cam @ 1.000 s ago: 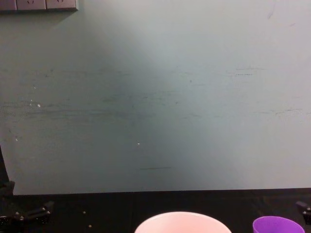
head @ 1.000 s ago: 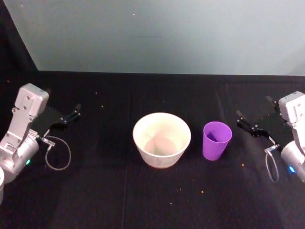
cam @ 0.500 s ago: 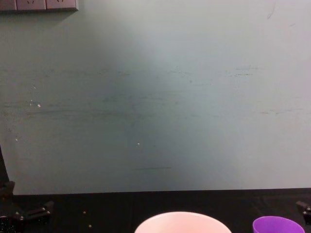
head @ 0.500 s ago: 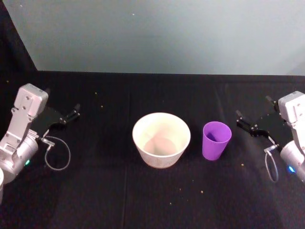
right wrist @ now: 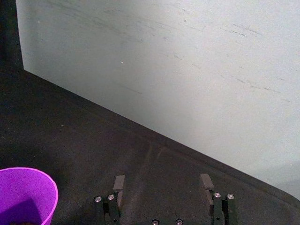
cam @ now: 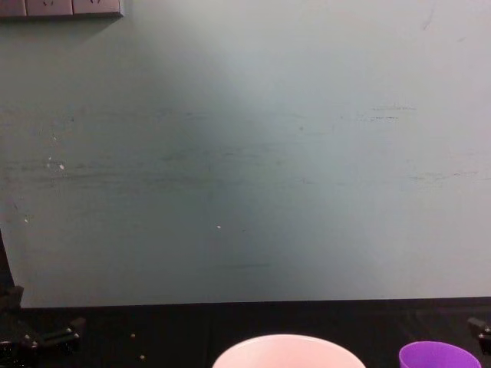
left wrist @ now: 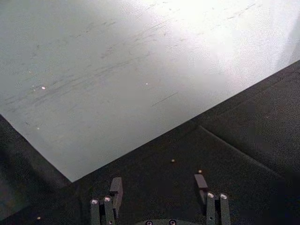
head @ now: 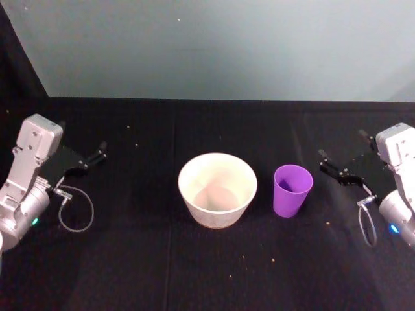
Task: Pick up the cup and pour the mung beans from the cup into the bowl.
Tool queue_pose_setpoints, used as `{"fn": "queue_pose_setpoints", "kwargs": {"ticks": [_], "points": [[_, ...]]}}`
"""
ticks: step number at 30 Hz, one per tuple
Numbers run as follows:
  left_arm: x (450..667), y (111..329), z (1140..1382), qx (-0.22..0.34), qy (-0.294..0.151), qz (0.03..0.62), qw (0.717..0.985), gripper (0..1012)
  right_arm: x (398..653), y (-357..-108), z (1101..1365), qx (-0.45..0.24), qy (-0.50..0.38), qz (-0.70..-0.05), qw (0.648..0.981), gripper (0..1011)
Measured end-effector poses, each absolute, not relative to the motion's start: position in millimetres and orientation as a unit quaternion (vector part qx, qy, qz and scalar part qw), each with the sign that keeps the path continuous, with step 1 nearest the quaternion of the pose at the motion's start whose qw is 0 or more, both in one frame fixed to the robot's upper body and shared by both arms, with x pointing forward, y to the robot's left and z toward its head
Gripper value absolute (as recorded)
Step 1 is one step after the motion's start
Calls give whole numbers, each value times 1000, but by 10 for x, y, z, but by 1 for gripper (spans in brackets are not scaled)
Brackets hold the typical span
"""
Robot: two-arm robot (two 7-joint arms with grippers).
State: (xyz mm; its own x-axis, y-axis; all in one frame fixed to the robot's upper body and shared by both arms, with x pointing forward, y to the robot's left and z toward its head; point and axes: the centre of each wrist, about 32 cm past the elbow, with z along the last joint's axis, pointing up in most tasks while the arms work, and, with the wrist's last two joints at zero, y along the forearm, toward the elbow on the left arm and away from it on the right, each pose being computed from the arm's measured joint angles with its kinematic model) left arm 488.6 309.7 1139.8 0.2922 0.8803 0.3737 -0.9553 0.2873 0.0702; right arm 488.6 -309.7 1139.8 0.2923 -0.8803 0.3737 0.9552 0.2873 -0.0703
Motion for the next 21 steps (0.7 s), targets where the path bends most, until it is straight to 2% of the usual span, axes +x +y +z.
{"fn": "queue_pose_setpoints", "kwargs": {"ticks": [6, 10, 16, 21], "points": [[4886, 3097, 11398, 141, -132, 580, 791, 1000, 4839, -3219, 11397, -127, -139, -580, 792, 1002], [4886, 3097, 11398, 141, -132, 580, 791, 1000, 4726, -3410, 11396, -109, -134, -571, 803, 1002], [4886, 3097, 11398, 141, -132, 580, 791, 1000, 4562, -3685, 11261, -85, -107, -536, 833, 1002], [4886, 3097, 11398, 141, -132, 580, 791, 1000, 4495, -3799, 11110, -66, -83, -492, 864, 1002]]}}
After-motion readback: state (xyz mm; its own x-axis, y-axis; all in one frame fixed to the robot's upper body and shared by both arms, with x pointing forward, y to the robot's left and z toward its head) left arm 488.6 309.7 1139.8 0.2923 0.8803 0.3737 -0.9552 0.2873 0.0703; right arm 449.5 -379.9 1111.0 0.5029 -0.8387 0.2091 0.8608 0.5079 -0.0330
